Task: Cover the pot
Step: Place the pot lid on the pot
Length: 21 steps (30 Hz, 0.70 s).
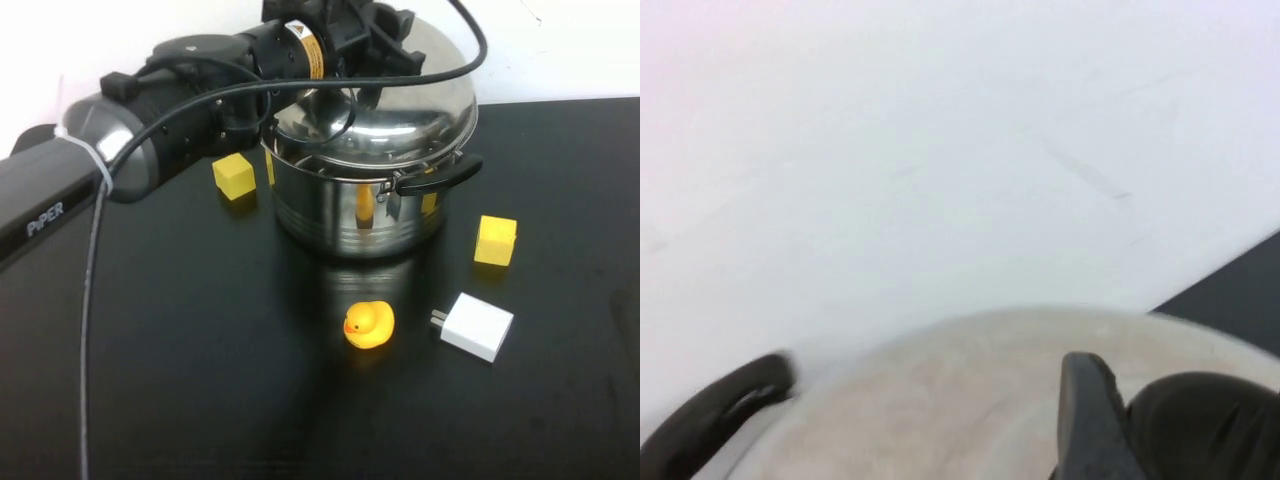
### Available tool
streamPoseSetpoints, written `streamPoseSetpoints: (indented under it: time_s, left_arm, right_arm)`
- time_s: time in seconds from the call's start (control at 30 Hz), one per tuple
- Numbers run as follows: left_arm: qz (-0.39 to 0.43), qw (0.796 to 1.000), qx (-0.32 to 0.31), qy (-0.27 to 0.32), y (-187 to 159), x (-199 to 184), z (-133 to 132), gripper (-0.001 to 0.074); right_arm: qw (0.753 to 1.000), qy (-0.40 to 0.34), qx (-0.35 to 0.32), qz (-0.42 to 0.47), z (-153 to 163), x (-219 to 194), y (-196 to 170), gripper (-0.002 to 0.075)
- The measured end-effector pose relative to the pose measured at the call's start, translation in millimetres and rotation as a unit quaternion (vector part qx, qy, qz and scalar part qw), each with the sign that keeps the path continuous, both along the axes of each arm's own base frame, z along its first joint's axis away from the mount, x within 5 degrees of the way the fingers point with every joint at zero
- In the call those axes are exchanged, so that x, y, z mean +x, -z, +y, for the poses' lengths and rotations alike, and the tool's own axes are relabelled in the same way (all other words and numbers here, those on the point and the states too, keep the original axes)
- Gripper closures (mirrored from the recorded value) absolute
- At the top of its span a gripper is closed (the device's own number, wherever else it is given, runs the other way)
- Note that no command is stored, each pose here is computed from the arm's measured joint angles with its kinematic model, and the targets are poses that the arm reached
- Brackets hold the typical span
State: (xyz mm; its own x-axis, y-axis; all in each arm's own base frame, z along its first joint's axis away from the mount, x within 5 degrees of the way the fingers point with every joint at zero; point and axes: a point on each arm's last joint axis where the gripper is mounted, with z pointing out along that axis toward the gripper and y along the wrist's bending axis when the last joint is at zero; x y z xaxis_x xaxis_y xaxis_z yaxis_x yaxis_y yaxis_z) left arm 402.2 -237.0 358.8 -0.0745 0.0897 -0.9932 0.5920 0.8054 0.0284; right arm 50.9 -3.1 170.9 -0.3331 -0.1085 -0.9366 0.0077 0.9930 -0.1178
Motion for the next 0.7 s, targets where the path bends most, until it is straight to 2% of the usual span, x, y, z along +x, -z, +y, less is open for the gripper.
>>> streamPoseSetpoints:
  time_s: [0.3, 0.7]
  left_arm:
    - [0.017, 1.0, 0.008, -0.024, 18, 13, -2, 0.0416]
    - [0.045, 0.998, -0.022, -0.037, 24, 16, -3, 0.0416]
  right_arm:
    - [1.0, 0.0, 0.0, 0.0, 0, 0, 0, 0.0728]
    - [1.0, 0.0, 0.0, 0.0, 0, 0, 0, 0.0728]
